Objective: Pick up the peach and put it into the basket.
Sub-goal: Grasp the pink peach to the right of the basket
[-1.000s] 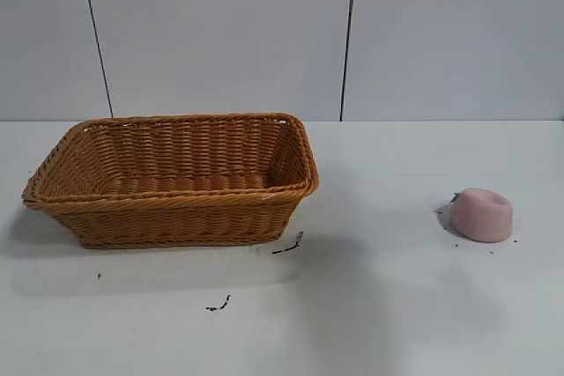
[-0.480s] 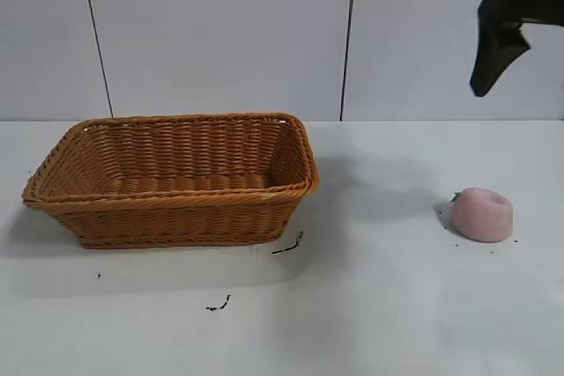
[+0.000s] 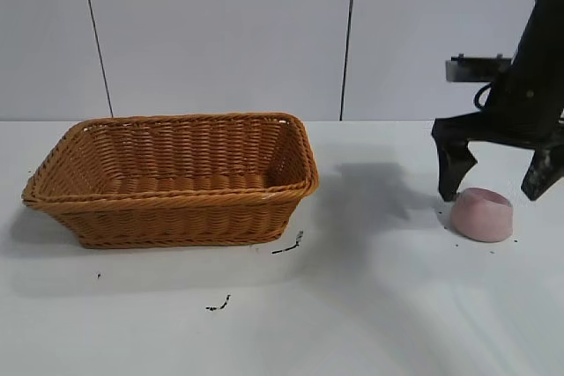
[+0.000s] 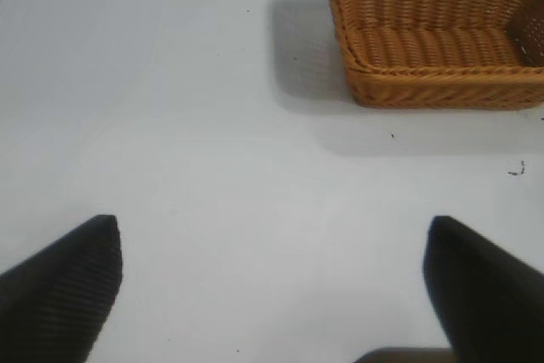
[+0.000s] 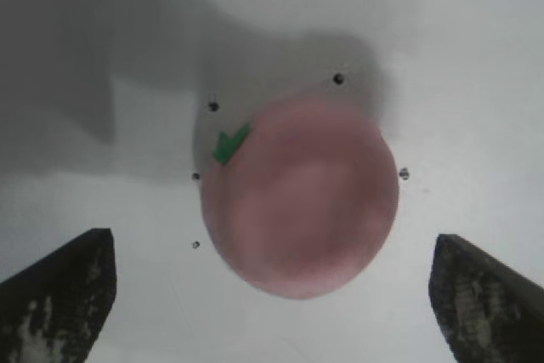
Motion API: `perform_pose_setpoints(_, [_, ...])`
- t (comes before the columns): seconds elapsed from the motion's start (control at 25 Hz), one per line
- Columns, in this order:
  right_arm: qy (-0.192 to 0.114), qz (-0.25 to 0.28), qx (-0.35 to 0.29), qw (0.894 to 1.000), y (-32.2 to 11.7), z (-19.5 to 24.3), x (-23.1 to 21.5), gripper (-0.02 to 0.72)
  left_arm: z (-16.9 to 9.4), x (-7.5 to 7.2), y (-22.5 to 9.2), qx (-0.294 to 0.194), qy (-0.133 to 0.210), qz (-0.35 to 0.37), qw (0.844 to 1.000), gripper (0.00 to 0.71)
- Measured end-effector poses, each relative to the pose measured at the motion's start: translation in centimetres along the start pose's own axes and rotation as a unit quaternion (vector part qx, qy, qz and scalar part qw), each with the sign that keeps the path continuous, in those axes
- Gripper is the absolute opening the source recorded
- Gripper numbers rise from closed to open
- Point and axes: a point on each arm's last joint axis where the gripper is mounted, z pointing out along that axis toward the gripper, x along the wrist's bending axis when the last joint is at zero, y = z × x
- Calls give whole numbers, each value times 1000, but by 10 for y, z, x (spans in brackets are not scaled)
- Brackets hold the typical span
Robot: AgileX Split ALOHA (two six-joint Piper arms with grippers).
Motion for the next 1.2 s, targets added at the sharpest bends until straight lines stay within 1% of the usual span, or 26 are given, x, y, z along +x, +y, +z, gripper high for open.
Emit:
perform_pose_setpoints(0.12, [-2, 1, 6, 1000, 0, 11, -1, 696, 0, 0, 0, 0, 0, 0, 1000, 693])
perform_pose_setpoints(0.32, [-3, 2, -19, 1000, 5, 12, -1, 696, 0, 0, 0, 0, 0, 0, 1000, 693])
perform_pose_setpoints(0.72, [-9, -2, -24, 1000, 6, 13, -2, 696, 0, 0, 0, 0, 0, 0, 1000, 693])
perform_pose_setpoints(0.8, [-11, -4, -21, 1000, 5, 14, -2, 663, 0, 0, 0, 0, 0, 0, 1000, 693])
perform_pose_setpoints(0.84, [-12, -5, -21, 1000, 5, 14, -3, 623, 0, 0, 0, 0, 0, 0, 1000, 693])
perform_pose_setpoints(0.92, [-12, -5, -20, 1000, 5, 14, -3, 509, 0, 0, 0, 0, 0, 0, 1000, 693])
perform_pose_setpoints(0.96, [-14, -7, -19, 1000, 5, 14, -3, 420, 0, 0, 0, 0, 0, 0, 1000, 693])
perform_pose_setpoints(1.0, [-13, -7, -18, 1000, 4, 14, -3, 307, 0, 0, 0, 0, 0, 0, 1000, 693])
perform_pose_setpoints(1.04, [-13, -7, -16, 1000, 4, 14, -3, 176, 0, 0, 0, 0, 0, 0, 1000, 693])
perform_pose_setpoints(1.08, [-13, -7, -14, 1000, 4, 14, -3, 81, 0, 0, 0, 0, 0, 0, 1000, 693])
perform_pose_setpoints(1.12, [-16, -10, -15, 1000, 5, 13, -3, 13, 0, 0, 0, 0, 0, 0, 1000, 693])
perform_pose_setpoints(1.16, [-16, -10, -17, 1000, 6, 10, -3, -17, 0, 0, 0, 0, 0, 0, 1000, 693])
perform_pose_setpoints(1.2, [-17, -12, -18, 1000, 7, 8, -3, -17, 0, 0, 0, 0, 0, 0, 1000, 693])
